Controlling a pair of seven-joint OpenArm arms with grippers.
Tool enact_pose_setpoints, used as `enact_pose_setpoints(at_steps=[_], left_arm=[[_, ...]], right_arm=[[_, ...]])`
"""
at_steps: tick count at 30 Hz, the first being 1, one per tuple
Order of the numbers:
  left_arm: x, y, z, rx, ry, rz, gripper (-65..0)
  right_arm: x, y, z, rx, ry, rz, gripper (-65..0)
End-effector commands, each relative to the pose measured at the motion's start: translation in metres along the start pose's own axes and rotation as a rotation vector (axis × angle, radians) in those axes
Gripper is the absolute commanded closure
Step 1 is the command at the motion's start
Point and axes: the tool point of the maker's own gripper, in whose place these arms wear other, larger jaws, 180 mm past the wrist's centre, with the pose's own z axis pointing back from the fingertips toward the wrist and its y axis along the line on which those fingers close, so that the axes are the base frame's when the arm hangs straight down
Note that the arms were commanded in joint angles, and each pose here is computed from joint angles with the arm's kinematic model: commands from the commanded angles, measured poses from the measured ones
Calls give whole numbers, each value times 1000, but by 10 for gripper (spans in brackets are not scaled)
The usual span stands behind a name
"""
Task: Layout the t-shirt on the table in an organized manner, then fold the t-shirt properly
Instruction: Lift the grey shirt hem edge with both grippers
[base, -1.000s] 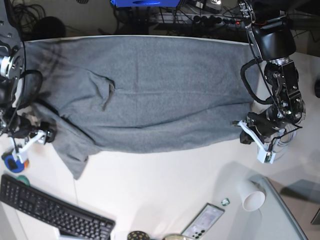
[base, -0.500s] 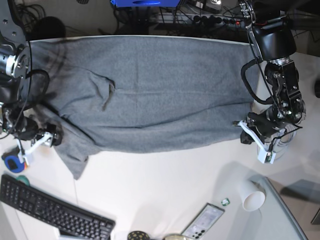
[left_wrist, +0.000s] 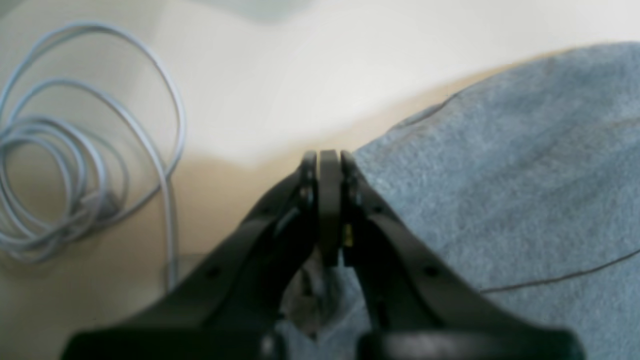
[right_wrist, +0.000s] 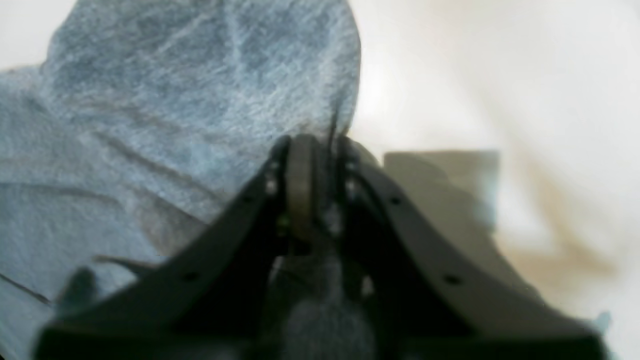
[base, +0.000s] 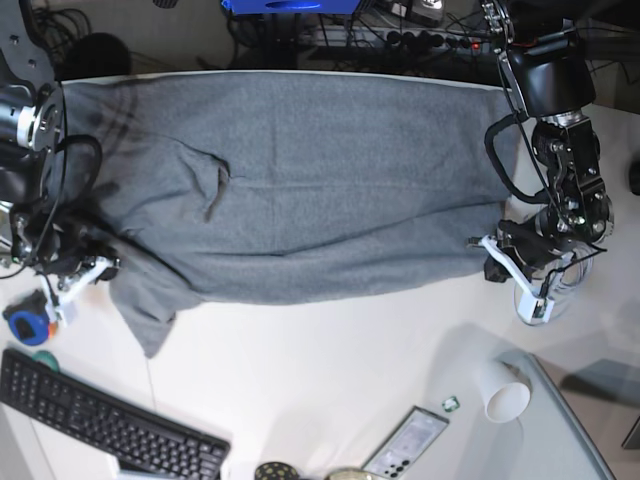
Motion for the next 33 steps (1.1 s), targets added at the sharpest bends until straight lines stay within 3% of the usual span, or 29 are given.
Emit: enact_pose_setpoints(at_steps=[1, 16, 33], left_arm=[[21, 6, 5, 12, -58, -9, 0], [53, 15, 10, 31, -114, -32, 0], [123, -9, 6, -12, -213, -129, 0]], right_arm=[[35, -5, 11, -8, -85, 22, -6], [97, 3, 43, -52, -211, 168, -6], [113, 10, 72, -96, -289, 273, -6]])
